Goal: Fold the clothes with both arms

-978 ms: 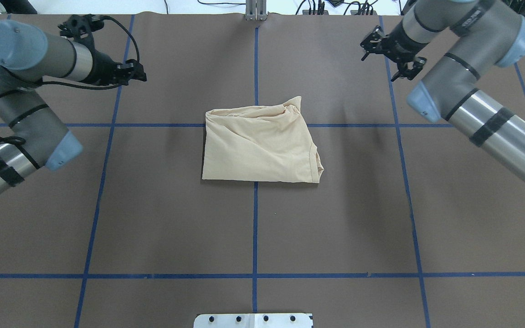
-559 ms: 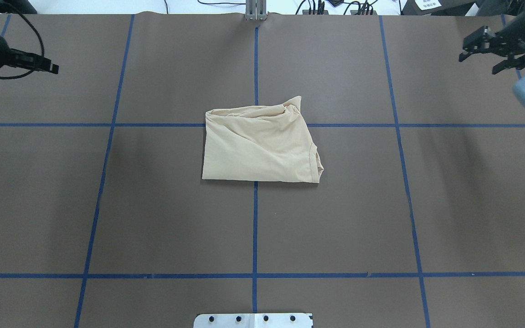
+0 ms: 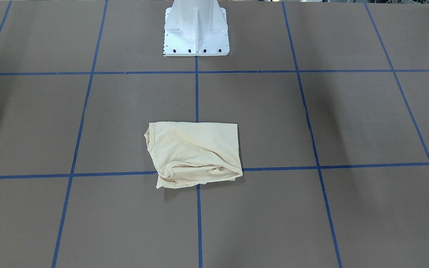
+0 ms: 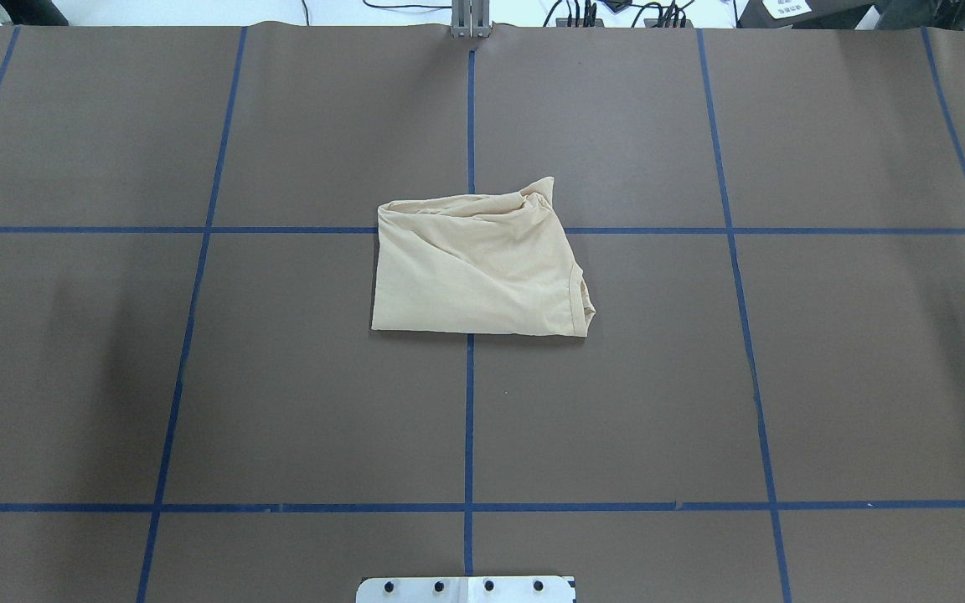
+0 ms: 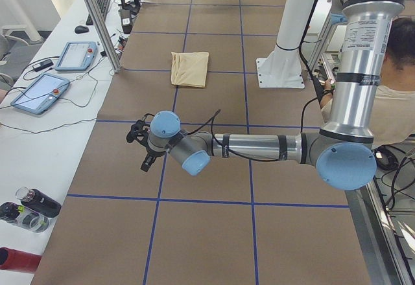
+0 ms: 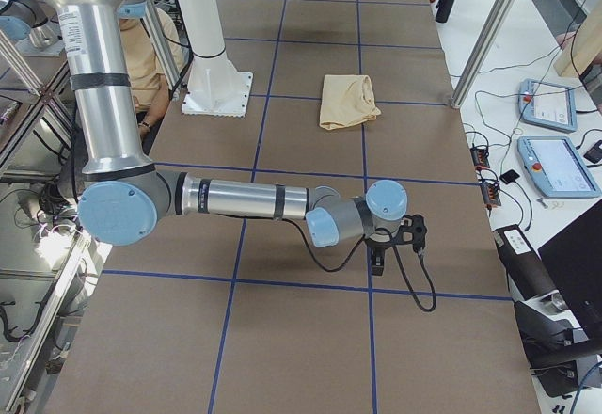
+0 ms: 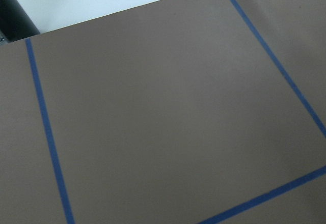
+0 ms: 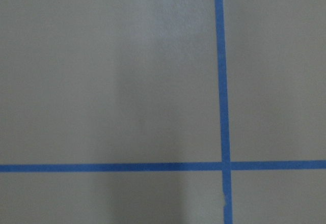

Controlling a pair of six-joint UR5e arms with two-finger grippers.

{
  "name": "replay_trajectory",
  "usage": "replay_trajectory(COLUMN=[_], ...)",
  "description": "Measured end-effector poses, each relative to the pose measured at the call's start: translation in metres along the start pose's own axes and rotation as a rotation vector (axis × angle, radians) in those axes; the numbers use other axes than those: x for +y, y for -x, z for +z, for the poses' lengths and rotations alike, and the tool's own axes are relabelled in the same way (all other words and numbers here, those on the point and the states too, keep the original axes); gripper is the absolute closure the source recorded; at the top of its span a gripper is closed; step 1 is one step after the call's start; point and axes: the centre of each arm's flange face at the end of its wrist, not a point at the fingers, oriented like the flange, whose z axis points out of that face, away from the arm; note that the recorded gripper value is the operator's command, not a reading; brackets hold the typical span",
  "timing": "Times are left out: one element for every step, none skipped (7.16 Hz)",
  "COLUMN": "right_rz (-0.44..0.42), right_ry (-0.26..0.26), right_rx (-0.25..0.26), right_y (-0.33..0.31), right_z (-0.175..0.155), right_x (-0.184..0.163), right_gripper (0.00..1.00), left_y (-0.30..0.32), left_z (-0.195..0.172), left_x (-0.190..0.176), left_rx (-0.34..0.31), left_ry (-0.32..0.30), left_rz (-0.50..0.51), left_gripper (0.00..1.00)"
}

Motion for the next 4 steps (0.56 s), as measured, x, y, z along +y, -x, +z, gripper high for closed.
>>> replay_trajectory(right_rz=[-0.066, -0.114, -0.129, -0.127], right_ry=[0.042, 0.075, 0.092, 0.100], right_rx=[-0.001, 0.000, 0.005, 0.012], right_y=[-0.015, -0.018, -0.011, -0.002], right_z=[0.001, -0.007, -0.024, -0.039], right_x=[0.012, 0.016, 0.016, 0.017], right_gripper=[0.01, 0.00, 0.00, 0.00], left_y=[0.007, 0.007, 0.000, -0.009], left_z=[-0.024, -0.041, -0.049, -0.051], left_x=[0.023, 0.039, 0.043, 0.040], left_rx=[-0.006, -0.012, -0.011, -0.007], left_ry=[-0.003, -0.008, -0.007, -0.005], left_rz=[-0.030, -0.049, -0.052, -0.044], left_gripper=[0.00, 0.00, 0.00, 0.00])
